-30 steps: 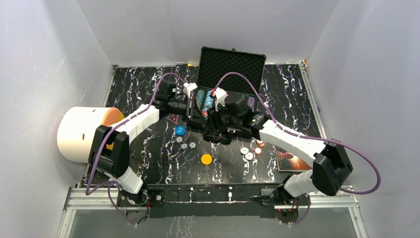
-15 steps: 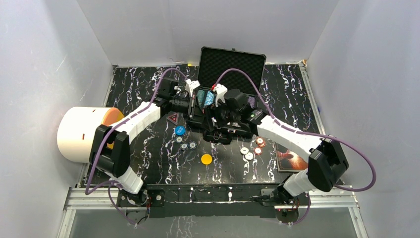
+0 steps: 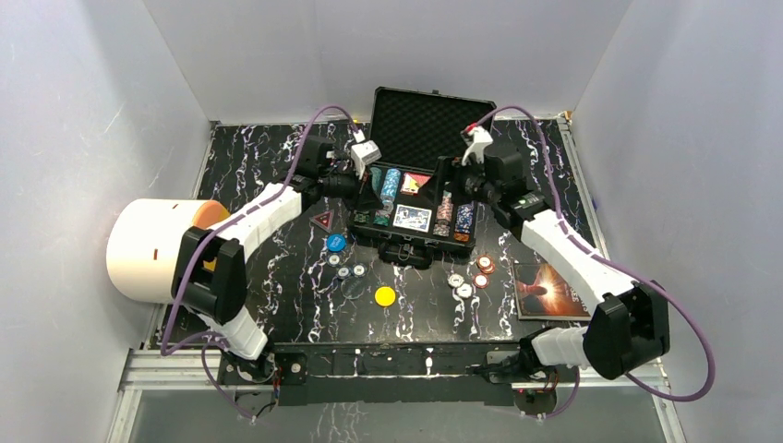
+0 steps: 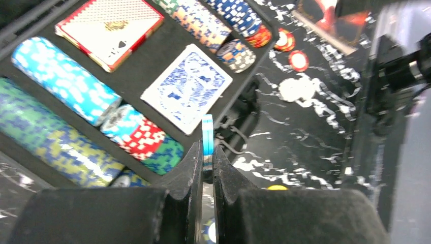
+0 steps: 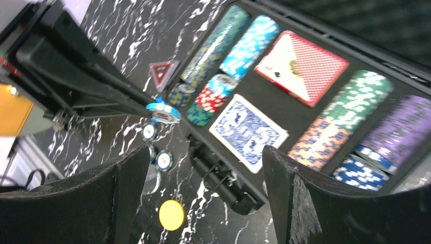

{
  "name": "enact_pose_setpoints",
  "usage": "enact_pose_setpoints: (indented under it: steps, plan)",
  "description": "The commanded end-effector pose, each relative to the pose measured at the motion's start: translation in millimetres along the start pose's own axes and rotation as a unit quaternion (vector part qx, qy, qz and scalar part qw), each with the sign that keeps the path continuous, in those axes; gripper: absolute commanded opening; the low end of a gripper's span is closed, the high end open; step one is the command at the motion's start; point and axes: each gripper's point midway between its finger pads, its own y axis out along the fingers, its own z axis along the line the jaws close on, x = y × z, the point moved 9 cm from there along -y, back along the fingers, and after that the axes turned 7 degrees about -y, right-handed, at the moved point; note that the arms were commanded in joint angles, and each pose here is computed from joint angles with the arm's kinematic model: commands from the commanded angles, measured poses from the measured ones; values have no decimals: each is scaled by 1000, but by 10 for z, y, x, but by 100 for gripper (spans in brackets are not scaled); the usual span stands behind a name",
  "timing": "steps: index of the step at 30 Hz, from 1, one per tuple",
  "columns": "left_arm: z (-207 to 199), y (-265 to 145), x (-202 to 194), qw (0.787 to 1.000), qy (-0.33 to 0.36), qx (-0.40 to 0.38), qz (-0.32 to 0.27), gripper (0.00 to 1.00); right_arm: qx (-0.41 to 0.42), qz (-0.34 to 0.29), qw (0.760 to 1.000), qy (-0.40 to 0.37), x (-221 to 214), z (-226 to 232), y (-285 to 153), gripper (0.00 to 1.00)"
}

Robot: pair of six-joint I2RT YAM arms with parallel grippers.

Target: Pack up texas hold em set

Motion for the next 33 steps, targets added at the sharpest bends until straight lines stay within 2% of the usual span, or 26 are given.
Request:
enact_pose_setpoints:
  steps: [1, 12, 26, 28, 33]
  plan:
    - [195, 17, 253, 979, 203, 32, -7, 0, -21, -39, 999, 22, 121, -185, -111, 89]
    - [654, 316, 339, 937, 341, 62, 48, 0, -82, -55, 995, 19, 82, -477, -164, 89]
    - [689, 506, 223, 916, 381, 52, 114, 0, -66, -51, 996, 39, -13, -441, -184, 89]
    - [711, 509, 224, 913, 385, 61, 121, 4, -64, -50, 996, 39, -20, -437, -192, 89]
    - [755, 517, 308, 921, 360, 98, 112, 32, -63, -51, 996, 39, -19, -434, -196, 89]
